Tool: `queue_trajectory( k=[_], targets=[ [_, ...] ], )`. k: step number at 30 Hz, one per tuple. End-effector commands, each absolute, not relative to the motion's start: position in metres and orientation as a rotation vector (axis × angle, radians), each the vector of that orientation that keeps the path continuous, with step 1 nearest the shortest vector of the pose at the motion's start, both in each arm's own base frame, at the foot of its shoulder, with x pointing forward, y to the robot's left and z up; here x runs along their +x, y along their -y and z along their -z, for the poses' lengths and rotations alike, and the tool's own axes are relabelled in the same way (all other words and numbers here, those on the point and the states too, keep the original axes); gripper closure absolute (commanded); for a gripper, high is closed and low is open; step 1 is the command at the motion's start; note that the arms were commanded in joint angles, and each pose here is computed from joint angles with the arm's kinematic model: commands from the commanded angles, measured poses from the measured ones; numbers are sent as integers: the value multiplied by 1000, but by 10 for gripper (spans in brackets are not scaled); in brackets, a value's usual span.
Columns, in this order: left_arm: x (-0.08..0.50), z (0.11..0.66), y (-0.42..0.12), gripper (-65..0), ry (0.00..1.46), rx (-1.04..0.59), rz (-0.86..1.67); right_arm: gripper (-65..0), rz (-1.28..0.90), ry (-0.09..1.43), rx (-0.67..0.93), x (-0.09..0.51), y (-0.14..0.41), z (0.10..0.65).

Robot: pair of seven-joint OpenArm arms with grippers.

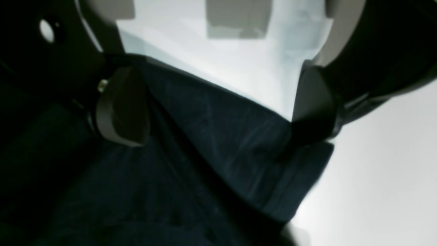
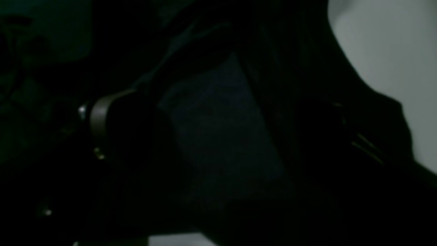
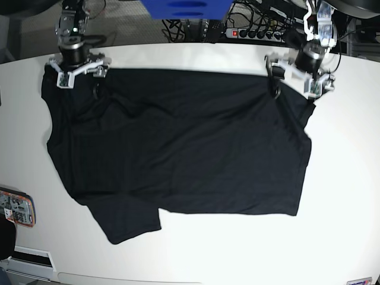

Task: Fold the T-shirt properly
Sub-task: 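Pull the shirt's collar edge away from the hem with both grippers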

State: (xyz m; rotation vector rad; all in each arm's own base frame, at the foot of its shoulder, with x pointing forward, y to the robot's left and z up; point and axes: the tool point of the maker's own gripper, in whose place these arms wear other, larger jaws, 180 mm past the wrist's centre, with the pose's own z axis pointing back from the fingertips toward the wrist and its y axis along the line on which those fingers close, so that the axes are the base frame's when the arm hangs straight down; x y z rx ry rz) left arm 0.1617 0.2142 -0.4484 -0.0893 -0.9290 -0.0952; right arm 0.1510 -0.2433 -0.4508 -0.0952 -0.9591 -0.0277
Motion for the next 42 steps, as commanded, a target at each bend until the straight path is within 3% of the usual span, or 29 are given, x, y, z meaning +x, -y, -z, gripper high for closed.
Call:
queue_trajectory(
  k=[1, 5, 22, 42],
  targets=[
    [109, 493, -217, -650, 629, -59, 130, -650, -68, 545, -142, 75, 245, 507],
    [120, 479, -212, -650, 670, -60, 148, -650, -70, 545, -141, 75, 245, 507],
    [41, 459, -219, -650, 581, -92, 46, -650, -85, 597, -147, 92, 243, 493],
    [53, 447, -215, -650, 618, -97, 73, -650, -115, 548, -155, 67, 240, 478]
  ],
)
